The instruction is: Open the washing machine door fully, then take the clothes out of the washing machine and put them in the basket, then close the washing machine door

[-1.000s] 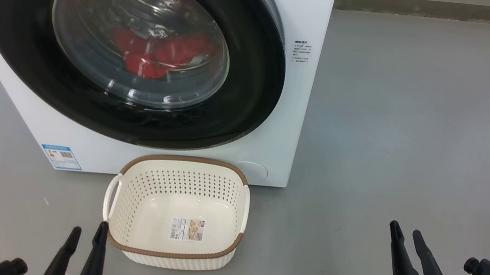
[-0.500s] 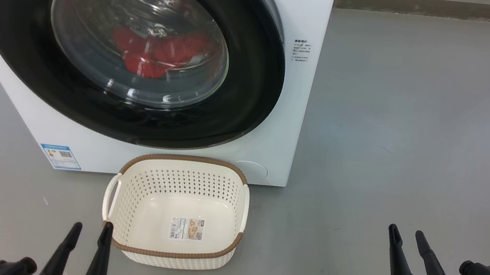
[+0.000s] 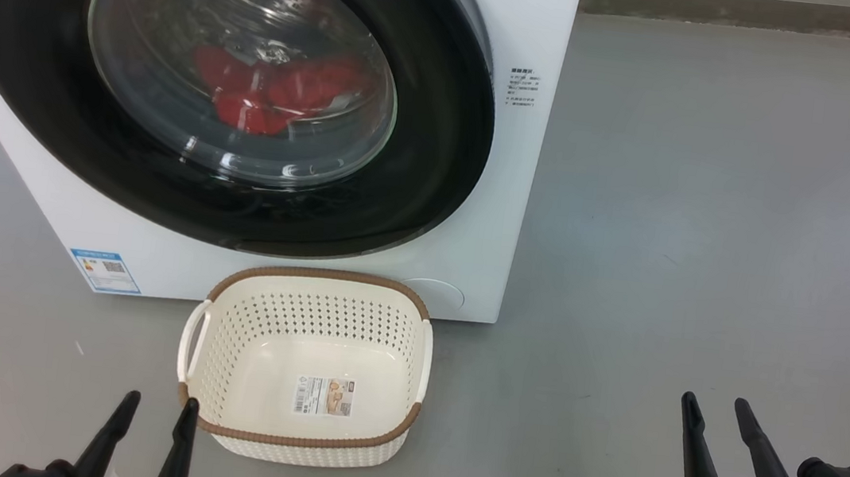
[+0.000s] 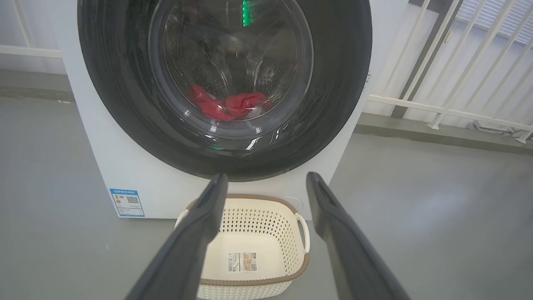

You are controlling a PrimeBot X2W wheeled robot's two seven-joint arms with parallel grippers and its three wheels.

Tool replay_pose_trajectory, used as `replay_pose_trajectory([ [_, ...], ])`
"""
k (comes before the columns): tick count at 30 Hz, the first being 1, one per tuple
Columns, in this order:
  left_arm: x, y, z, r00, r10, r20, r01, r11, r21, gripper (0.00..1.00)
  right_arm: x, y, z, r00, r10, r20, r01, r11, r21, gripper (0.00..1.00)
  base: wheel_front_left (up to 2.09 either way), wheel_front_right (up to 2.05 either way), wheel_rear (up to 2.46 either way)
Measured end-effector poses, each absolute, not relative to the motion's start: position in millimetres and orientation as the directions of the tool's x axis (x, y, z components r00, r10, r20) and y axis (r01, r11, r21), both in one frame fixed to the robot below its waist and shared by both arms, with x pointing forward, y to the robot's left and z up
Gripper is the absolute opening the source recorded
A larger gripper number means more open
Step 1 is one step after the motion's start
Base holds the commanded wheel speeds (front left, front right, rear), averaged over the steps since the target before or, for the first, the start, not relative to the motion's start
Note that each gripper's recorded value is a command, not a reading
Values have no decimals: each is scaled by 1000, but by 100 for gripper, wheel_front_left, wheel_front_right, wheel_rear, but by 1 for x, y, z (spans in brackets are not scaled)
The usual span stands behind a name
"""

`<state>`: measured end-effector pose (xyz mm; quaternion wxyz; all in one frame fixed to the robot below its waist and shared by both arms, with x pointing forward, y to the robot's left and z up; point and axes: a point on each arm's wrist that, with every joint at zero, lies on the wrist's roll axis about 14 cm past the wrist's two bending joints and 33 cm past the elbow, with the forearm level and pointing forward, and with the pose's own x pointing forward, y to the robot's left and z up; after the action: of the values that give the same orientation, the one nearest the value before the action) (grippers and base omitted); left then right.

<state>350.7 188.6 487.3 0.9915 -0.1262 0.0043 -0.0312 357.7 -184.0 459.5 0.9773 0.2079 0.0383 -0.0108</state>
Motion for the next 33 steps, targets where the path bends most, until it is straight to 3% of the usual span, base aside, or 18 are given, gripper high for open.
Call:
replay_pose_trajectory([
  [15, 345, 188, 487, 997, -80, 16, 82, 985, -151, 100, 353, -191, 464, 999, -13, -46, 26, 961, 277, 100, 0, 0, 0],
  [33, 345, 191, 482, 998, -62, 2, 61, 979, -192, 100, 352, -198, 465, 998, -37, -42, 48, 955, 294, 100, 0, 0, 0],
])
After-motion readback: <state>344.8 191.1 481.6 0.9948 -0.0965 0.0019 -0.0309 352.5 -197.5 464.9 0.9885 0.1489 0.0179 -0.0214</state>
